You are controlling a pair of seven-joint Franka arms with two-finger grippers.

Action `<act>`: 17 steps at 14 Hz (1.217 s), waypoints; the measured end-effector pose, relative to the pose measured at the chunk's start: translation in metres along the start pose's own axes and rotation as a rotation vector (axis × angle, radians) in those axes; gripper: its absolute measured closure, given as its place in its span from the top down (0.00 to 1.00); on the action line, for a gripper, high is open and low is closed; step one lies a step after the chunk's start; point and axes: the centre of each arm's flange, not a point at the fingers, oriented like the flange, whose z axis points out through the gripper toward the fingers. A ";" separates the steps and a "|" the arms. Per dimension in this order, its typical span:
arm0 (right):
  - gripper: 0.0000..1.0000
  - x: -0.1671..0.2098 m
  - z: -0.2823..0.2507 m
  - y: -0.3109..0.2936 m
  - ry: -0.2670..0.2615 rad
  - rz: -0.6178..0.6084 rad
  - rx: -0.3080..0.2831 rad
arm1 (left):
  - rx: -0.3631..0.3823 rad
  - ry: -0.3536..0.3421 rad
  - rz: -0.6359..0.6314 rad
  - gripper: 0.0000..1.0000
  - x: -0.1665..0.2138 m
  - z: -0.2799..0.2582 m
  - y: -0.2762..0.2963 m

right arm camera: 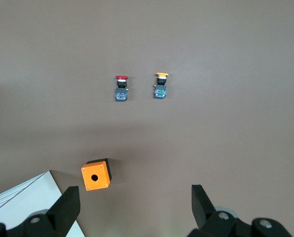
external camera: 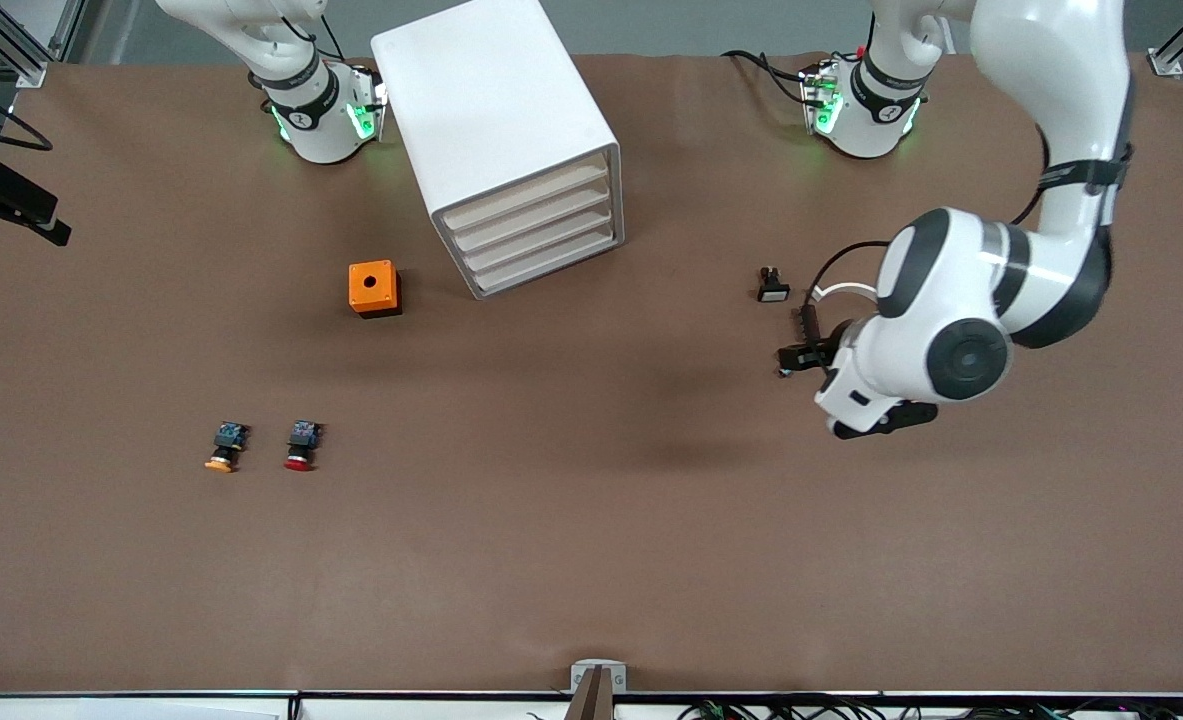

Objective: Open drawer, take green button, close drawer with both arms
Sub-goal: 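Reach the left gripper to the white cabinet's drawer handle and grasp it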

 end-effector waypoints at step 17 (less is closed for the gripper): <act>1.00 -0.007 -0.001 -0.003 0.000 -0.008 0.001 | 0.145 -0.858 -1.128 1.00 -0.050 0.143 0.168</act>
